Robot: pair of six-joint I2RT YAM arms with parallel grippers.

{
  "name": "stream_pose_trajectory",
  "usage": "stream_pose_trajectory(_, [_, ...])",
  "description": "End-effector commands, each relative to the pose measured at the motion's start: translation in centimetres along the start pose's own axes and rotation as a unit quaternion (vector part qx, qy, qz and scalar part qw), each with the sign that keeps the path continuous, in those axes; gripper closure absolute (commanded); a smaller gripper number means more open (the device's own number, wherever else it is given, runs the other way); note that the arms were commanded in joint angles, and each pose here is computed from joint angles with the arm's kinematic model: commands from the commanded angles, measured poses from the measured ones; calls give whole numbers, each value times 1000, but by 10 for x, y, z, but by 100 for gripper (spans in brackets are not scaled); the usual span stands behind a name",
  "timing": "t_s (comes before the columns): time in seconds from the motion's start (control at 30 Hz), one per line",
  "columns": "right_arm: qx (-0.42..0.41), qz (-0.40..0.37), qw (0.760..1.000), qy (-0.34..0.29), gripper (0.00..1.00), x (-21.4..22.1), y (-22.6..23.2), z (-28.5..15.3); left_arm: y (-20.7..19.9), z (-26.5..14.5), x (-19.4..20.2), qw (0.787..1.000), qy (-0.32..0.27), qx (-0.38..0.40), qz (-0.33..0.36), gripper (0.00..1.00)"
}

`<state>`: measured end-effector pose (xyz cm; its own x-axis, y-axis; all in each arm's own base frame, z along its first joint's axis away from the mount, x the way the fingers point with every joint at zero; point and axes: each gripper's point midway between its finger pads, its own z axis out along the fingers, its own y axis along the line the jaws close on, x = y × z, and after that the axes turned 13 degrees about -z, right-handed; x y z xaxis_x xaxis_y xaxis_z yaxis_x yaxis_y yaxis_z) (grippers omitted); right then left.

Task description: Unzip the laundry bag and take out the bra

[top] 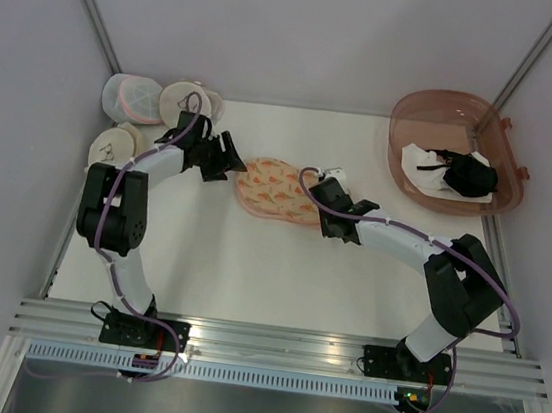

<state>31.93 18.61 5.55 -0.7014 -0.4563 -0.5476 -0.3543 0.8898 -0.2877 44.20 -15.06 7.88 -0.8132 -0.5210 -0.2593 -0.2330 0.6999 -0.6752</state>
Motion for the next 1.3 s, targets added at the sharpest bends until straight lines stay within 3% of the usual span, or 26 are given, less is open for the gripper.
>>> stream_pose_trajectory(0.0, [-20, -4, 1000, -6, 100, -1, 8, -8, 3, -44, -3, 996, -74, -35, -34, 27])
stream_pose_trajectory(0.07, [-46, -13, 999, -7, 99, -1, 24, -11, 23, -51, 31, 996, -57, -38, -64, 27])
stream_pose_trajectory(0.13, [-101, -25, 994, -13, 100, -2, 47, -14, 10, -73, 46, 996, -69, 1, -64, 27])
stream_pose_trajectory(0.17, [-139, -29, 990, -22, 100, -4, 63, -20, 25, -74, 73, 995, -43, -2, -90, 27])
stream_pose_trajectory(0.2, [-224, -25, 973, -47, 100, -14, 93, -32, 25, -78, 83, 994, -40, 10, -97, 27])
stream_pose_trajectory(0.27, [-313, -21, 948, -63, 99, -16, 124, -50, 27, -91, 113, 990, -20, 37, -132, 26])
stream_pose_trajectory(0.3, [-373, -21, 924, -87, 100, -27, 144, -65, 23, -94, 118, 988, -19, 54, -141, 24])
stream_pose_trajectory(0.4, [-444, -29, 890, -104, 100, -36, 175, -87, 14, -103, 142, 980, -2, 92, -178, 22])
stream_pose_trajectory(0.53, [-474, -34, 873, -109, 100, -43, 196, -96, -2, -103, 160, 973, 8, 118, -196, 18])
stream_pose_trajectory(0.77, [-489, -40, 864, -110, 99, -41, 210, -100, -13, -79, 154, 961, -14, 145, -234, 14])
stream_pose_trajectory(1.03, [-475, -41, 871, -115, 99, -40, 205, -99, -22, -38, 191, 963, 75, 104, -236, 18])
stream_pose_trajectory(1.17, [-473, -44, 872, -116, 100, -39, 204, -100, -20, -34, 186, 962, 53, 116, -241, 31])
stream_pose_trajectory(1.23, [-467, -46, 875, -121, 100, -41, 201, -100, -21, -34, 182, 964, 45, 118, -233, 43])
stream_pose_trajectory(1.27, [-460, -50, 880, -105, 99, -33, 198, -97, -22, -33, 181, 965, 43, 118, -230, 54])
